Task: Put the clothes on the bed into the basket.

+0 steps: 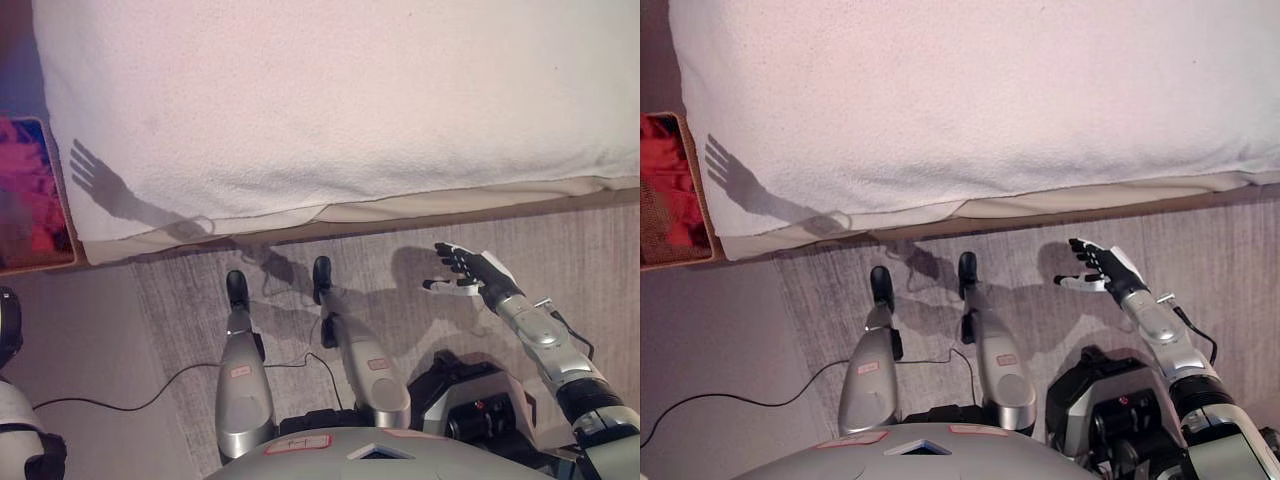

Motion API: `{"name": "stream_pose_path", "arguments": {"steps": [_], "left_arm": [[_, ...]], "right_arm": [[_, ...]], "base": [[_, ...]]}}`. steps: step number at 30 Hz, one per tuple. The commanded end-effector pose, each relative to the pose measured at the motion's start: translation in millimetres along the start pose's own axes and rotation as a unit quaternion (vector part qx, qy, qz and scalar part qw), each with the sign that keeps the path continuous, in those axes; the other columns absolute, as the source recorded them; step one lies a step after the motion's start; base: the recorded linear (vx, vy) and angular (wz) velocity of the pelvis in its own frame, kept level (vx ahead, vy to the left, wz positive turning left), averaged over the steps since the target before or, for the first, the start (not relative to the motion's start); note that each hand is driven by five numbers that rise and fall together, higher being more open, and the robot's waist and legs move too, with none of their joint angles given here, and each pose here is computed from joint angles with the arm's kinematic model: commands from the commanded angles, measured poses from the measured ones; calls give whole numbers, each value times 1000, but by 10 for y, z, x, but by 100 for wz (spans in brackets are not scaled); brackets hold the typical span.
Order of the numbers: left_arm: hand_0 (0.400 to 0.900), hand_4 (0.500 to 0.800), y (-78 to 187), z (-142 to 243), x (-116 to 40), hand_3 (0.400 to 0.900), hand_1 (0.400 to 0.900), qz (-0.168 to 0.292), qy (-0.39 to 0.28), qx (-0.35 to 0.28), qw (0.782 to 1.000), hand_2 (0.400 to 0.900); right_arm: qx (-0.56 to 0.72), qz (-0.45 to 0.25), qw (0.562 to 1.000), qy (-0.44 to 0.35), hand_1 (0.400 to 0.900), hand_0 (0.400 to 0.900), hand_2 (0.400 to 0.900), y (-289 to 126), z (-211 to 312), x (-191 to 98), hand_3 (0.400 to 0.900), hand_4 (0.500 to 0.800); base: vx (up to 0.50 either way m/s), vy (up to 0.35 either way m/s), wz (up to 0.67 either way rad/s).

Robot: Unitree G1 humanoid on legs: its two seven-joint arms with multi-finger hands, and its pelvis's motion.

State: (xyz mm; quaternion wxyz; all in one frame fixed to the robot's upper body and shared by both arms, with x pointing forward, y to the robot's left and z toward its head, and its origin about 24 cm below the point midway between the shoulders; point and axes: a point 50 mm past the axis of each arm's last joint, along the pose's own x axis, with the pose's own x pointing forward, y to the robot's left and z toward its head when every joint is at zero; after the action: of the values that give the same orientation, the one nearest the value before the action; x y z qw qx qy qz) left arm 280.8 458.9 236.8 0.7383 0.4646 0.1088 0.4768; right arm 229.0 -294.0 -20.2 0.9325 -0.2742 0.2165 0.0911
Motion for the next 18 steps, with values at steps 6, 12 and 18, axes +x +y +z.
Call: {"name": "stream_pose_path", "arguments": {"steps": [6,12,18], "left_arm": [[900,800,181,42,46,900,900,44,-12,-25,999,900],[900,800,-58,258,-29,900,900,10,-43,-97,994,900],[900,800,-363,557,-180,900,900,-36,-93,-142,985,900]], "right_arm": [[-8,-28,999,35,900,900,900,-221,-235,-242,900,800],[-4,-28,999,41,900,900,900,-188,-257,-224,900,800],[-2,-31,999,45,900,900,900,-162,-272,-204,900,800]], "base": [[1,-15,1],[-1,-16,3],[-5,-9,2]]}}
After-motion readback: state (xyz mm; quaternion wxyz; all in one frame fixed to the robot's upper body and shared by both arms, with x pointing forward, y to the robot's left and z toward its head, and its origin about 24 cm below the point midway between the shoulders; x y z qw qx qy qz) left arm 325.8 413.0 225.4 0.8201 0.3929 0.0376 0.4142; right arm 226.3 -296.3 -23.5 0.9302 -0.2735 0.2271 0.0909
